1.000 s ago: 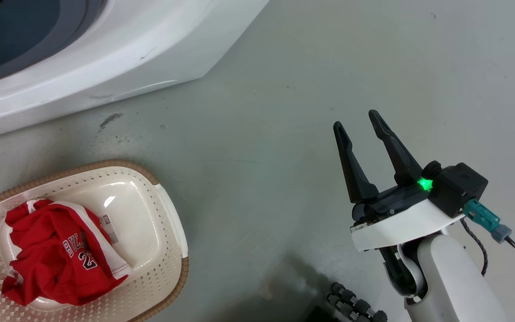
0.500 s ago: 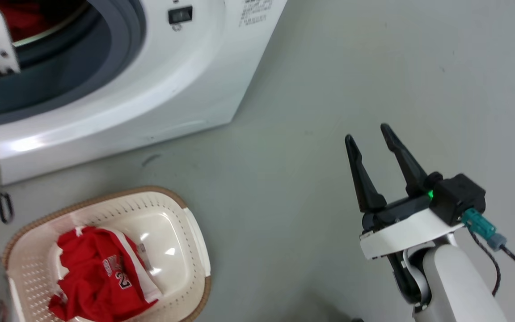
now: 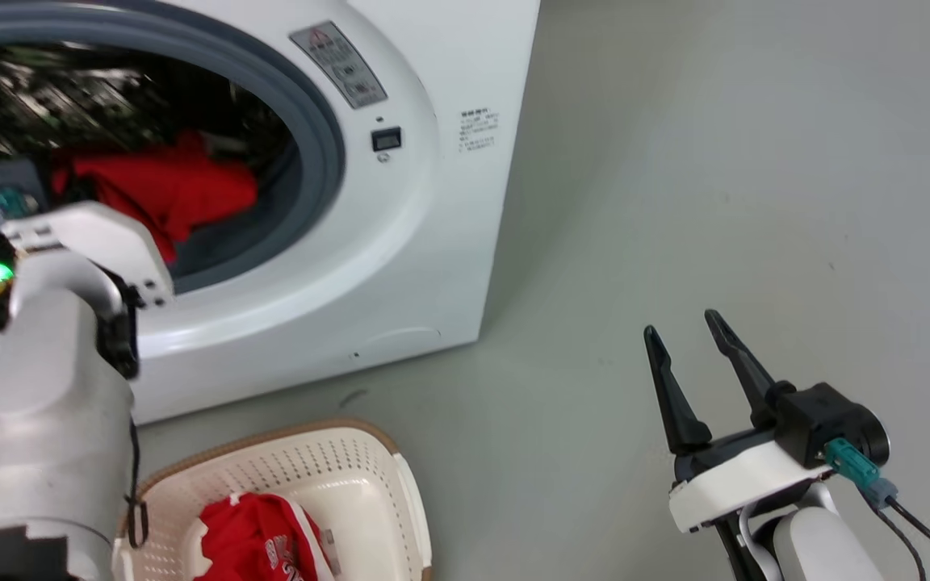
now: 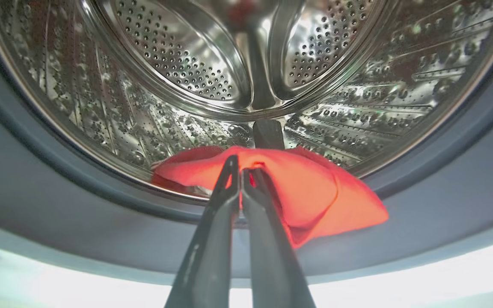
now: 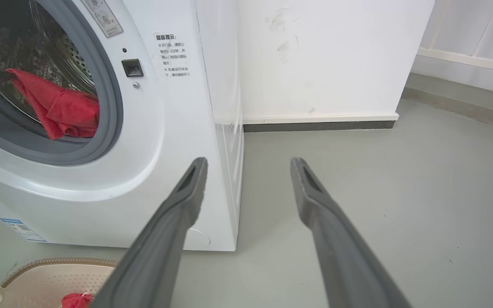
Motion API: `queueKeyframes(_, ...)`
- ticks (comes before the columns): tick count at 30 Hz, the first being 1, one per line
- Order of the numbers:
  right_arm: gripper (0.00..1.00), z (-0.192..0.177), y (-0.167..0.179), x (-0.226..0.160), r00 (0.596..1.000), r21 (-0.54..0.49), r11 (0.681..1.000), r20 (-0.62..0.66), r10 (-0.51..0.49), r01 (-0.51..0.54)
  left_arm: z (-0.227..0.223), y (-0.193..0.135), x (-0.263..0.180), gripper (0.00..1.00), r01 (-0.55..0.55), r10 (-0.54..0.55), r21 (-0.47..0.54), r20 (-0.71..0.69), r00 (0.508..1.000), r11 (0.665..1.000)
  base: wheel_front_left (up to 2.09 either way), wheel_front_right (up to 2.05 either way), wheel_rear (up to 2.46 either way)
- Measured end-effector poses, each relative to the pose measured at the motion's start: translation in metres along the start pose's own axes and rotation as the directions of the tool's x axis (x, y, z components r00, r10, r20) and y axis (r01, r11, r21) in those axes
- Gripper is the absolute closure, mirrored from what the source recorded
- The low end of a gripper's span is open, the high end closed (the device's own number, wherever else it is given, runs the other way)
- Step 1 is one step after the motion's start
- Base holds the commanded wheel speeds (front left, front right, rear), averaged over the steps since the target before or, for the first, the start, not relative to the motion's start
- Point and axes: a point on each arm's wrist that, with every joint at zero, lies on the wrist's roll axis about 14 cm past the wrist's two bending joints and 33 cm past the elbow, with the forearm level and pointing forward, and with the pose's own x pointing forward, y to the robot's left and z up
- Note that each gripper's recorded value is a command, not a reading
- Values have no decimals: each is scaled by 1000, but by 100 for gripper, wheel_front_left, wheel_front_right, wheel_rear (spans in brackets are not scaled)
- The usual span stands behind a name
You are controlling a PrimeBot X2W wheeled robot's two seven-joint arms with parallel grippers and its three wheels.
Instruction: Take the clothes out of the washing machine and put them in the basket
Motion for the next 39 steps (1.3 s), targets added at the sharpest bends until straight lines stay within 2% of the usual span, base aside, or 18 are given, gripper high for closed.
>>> queueKeyframes(6,0,15,8,-11,999,-2,1000,43,22,-22,19,0,-37,100,11,-6,-49,93,996,999,0,0,0)
queueKeyframes(13,0,28,17,-22,996,-10,999,74,48,-47,64,4,-71,100,36,-18,-69,241,970,997,0,0,0)
queueKeyframes(18,0,35,24,-26,994,-8,998,92,67,-67,111,4,-97,100,65,-32,-71,394,919,995,0,0,0)
queueKeyframes(19,0,38,27,-27,993,-7,997,96,74,-74,127,2,-110,100,77,-39,-65,449,893,995,0,0,0)
queueKeyframes(26,0,43,34,-29,989,-6,996,110,94,-94,161,-11,-157,100,134,-67,-68,596,800,989,0,0,0)
queueKeyframes(29,0,43,36,-30,989,-5,995,107,100,-100,165,-17,-178,100,150,-73,-72,622,780,986,0,0,0)
queueKeyframes(32,0,43,37,-31,989,-5,994,106,105,-105,155,-20,-195,100,156,-74,-83,606,792,984,0,0,0)
queueKeyframes(36,0,42,40,-31,988,-5,994,103,112,-112,120,-29,-211,100,176,-92,-110,531,842,978,0,0,0)
queueKeyframes(37,0,40,42,-30,989,-8,993,94,118,-118,79,-38,-218,100,187,-110,-143,426,898,972,0,0,0)
queueKeyframes(39,0,39,43,-29,988,-10,992,89,122,-122,43,-42,-222,100,177,-110,-180,328,938,968,0,0,0)
